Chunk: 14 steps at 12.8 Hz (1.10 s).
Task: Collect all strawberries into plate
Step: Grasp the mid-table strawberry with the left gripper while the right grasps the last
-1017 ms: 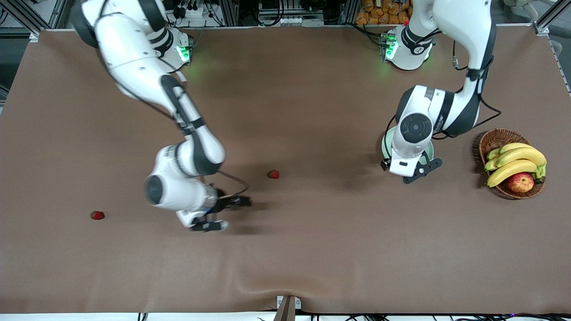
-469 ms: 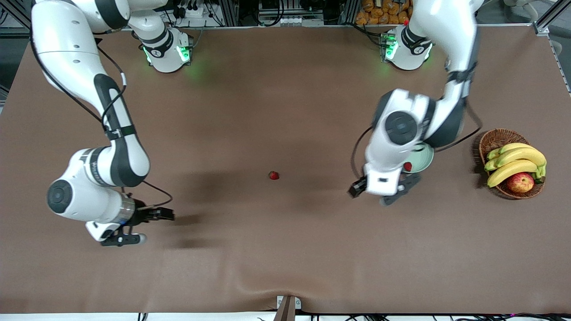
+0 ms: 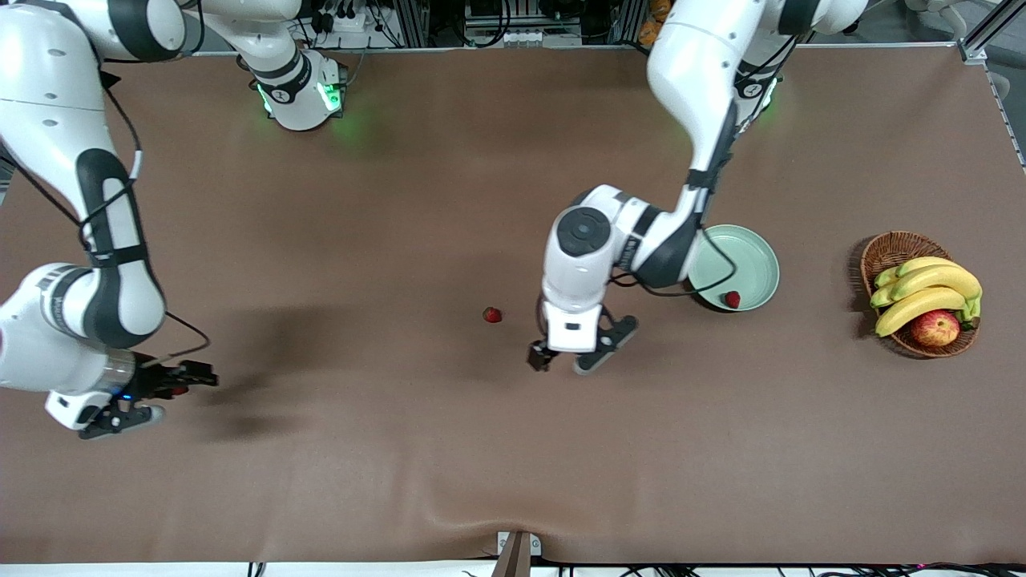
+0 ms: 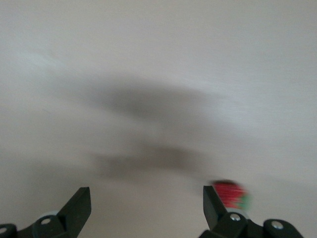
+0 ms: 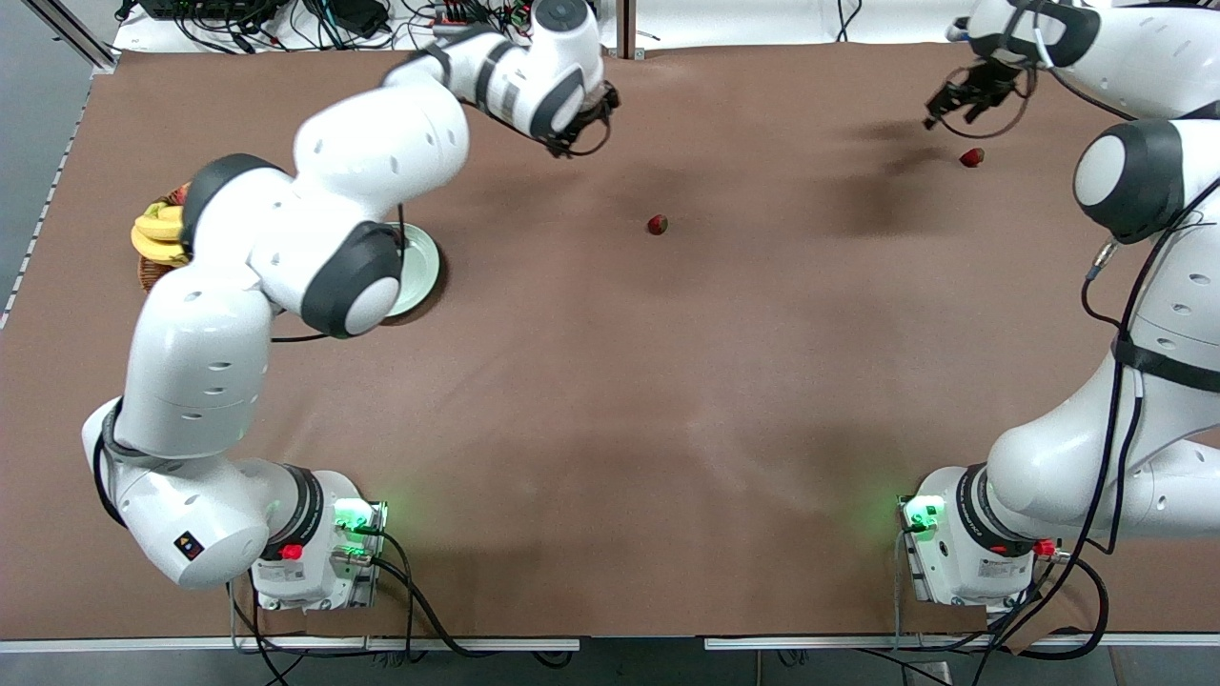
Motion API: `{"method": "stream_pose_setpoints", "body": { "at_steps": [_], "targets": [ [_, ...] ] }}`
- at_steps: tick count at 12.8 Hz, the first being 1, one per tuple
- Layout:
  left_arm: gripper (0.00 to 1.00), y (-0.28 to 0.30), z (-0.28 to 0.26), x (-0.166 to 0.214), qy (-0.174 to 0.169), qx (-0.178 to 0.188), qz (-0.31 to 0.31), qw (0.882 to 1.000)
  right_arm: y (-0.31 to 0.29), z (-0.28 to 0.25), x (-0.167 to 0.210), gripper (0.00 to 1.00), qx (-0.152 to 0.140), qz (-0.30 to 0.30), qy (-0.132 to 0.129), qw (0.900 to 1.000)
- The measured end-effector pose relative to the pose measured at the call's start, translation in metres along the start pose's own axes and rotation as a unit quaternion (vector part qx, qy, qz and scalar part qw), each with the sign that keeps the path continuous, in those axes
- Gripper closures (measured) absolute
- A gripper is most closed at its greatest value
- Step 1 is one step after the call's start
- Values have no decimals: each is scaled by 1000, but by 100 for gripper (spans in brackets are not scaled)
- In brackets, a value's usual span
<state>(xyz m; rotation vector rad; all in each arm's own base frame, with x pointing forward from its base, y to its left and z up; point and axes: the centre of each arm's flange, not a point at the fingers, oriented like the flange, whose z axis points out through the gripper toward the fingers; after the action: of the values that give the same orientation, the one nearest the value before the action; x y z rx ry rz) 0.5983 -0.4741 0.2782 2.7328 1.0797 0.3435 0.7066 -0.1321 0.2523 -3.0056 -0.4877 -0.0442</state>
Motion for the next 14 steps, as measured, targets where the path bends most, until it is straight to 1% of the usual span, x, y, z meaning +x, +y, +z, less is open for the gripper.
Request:
{"method": "stream_pose_setpoints", "body": {
  "at_steps": [1,2,4,5,7,9,12,14],
  "targets": [
    [0,7,6,-19,-5,-16,-23,1000,13,6,-4,0,-18,-26,5,1000],
    [0,12,12,-38,-14,-25,-53,998,18,15,-7,0,-26,-46,5,999],
    [0,18,23,-69,-30,-34,-121,992,20,36,-8,0,-31,-70,3,997],
    [0,17,28,-81,-34,-32,-159,986,21,43,-8,0,-35,-80,6,996],
    [0,11,45,-105,-38,-19,-211,977,25,54,-7,0,-47,-111,16,993],
    [0,3,60,-126,-39,-7,-237,971,32,58,-10,0,-55,-127,23,990],
    [0,-2,70,-141,-41,1,-240,970,39,59,-14,0,-55,-130,21,990],
    [0,-3,71,-144,-42,3,-239,970,44,65,-20,1,-51,-131,15,990]
  ]
}}
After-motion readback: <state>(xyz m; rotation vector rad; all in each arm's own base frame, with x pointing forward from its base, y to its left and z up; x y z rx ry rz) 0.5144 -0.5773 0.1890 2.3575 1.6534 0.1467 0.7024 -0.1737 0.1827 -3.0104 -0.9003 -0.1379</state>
